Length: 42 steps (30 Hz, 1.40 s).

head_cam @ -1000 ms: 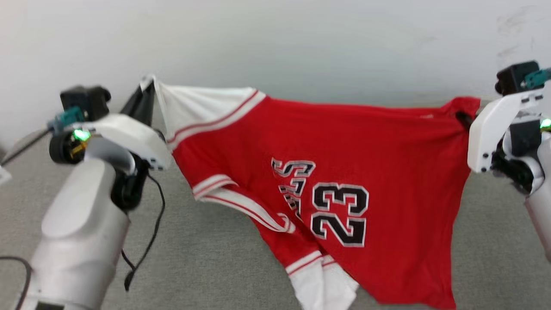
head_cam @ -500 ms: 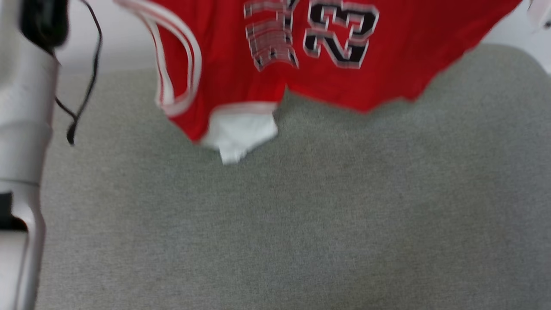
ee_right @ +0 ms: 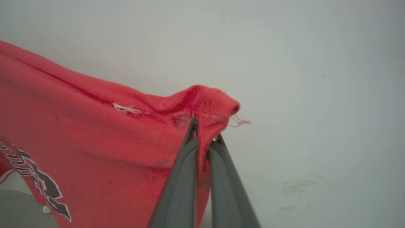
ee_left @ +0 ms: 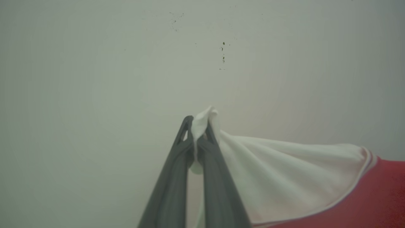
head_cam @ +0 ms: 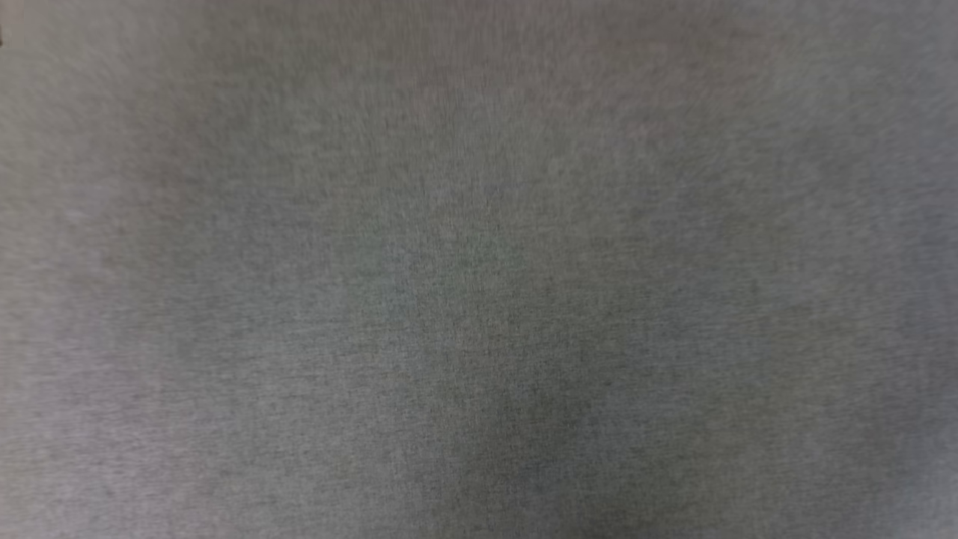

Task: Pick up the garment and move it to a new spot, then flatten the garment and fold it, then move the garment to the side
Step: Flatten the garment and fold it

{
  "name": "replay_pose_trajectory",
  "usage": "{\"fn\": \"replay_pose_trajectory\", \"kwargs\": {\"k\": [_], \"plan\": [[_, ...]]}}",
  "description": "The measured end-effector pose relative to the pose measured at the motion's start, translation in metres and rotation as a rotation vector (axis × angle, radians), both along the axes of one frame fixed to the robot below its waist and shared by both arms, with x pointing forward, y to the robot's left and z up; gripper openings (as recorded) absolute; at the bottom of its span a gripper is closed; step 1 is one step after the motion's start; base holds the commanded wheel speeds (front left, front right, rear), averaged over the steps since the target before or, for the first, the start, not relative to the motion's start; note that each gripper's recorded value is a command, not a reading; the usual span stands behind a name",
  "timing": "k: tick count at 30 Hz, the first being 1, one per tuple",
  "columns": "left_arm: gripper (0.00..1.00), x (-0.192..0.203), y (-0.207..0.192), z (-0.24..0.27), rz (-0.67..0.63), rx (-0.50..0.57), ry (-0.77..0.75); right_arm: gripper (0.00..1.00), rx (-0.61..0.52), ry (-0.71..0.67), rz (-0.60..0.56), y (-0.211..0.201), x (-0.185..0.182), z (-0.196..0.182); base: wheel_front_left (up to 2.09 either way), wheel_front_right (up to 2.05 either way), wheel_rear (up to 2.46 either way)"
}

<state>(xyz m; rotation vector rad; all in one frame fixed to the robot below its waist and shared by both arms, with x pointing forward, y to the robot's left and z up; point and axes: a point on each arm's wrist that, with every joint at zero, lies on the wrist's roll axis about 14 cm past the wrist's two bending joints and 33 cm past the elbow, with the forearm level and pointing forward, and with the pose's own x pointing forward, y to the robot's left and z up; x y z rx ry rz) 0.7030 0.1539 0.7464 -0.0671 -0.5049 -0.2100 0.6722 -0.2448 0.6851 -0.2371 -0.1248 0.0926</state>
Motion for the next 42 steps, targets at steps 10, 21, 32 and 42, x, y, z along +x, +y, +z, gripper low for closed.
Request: {"fn": "replay_pose_trajectory", "kwargs": {"k": [10,21,32,42], "plan": [[0.00,0.048,-0.001,-0.123,0.000,-0.008,0.194,0.00,0.028,0.148,0.063,0.028,0.048,-0.102,0.00,0.00,0.00],[0.00,0.017,0.006,-0.213,-0.013,0.020,0.410,0.00,0.018,0.358,0.143,0.060,0.020,-0.178,0.00,0.00,0.00],[0.00,-0.105,0.031,-0.247,-0.013,0.002,0.511,0.00,0.118,0.520,0.176,0.057,-0.100,-0.221,0.00,0.00,0.00],[0.00,-0.257,0.061,-0.290,0.089,-0.021,0.652,0.00,0.276,0.569,0.175,0.053,-0.220,-0.241,0.00,0.00,0.00]]}}
